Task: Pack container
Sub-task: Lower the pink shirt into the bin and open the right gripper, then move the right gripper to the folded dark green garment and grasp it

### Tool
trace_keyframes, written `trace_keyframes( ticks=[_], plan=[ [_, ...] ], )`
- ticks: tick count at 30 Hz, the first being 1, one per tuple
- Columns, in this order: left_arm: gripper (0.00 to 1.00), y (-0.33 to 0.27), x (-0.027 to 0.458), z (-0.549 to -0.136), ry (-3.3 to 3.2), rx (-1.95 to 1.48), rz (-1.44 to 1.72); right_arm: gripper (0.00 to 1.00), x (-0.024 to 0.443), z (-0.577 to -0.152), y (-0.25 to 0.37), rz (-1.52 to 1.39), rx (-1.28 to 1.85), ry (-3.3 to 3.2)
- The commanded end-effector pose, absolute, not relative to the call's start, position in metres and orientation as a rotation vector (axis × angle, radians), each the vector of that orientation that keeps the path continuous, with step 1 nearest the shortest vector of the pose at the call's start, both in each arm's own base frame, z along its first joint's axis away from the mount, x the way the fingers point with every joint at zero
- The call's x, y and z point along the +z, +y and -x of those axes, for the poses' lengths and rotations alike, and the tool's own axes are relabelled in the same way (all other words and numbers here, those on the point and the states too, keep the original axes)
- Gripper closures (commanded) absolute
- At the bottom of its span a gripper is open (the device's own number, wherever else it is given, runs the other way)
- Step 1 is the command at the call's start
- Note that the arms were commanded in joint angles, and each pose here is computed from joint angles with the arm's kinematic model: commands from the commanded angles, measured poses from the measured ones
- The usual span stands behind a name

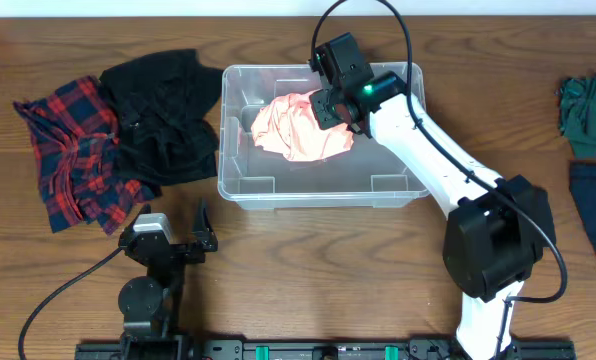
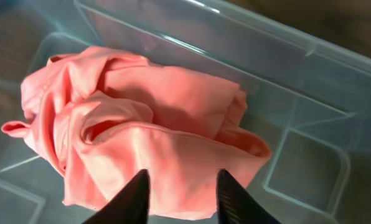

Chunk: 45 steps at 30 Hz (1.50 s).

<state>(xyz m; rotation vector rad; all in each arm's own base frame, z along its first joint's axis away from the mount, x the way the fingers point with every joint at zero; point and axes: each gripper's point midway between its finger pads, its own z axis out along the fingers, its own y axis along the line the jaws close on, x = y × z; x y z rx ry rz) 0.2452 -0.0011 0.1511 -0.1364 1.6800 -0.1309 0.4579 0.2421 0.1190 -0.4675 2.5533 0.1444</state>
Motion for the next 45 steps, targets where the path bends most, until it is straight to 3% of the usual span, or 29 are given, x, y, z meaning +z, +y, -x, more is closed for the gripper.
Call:
trace_keyframes(
  ticks=[1, 8, 16, 25, 29, 35, 40, 45],
  plan=[
    [0.02, 0.000, 0.134, -0.244, 1.732, -0.118, 0.137, 0.73, 0.099, -0.456, 0.240, 0.440, 0.122, 2.595],
    [0.02, 0.000, 0.134, -0.244, 1.732, -0.118, 0.137, 0.74, 0.065, -0.452, 0.261, 0.445, 0.155, 2.638],
    [0.02, 0.000, 0.134, -0.244, 1.732, -0.118, 0.137, 0.70, 0.071, -0.448, 0.301, 0.487, 0.239, 2.563],
    [0.02, 0.000, 0.134, -0.244, 1.732, -0.118, 0.137, 0.68, 0.077, -0.453, 0.303, 0.453, 0.260, 2.551],
    [0.02, 0.000, 0.134, -0.244, 1.732, -0.118, 0.137, 0.59, 0.114, -0.455, 0.301, 0.445, 0.295, 2.518],
    [0.02, 0.000, 0.134, -0.244, 1.732, -0.118, 0.137, 0.29, 0.223, -0.457, 0.267, 0.392, 0.282, 2.393],
    [0.02, 0.000, 0.134, -0.244, 1.732, -0.118, 0.137, 0.28, 0.289, -0.468, 0.181, 0.184, 0.199, 2.313],
    [0.02, 0.000, 0.134, -0.244, 1.732, -0.118, 0.137, 0.25, 0.301, -0.477, 0.061, -0.130, 0.124, 2.329]
  ],
)
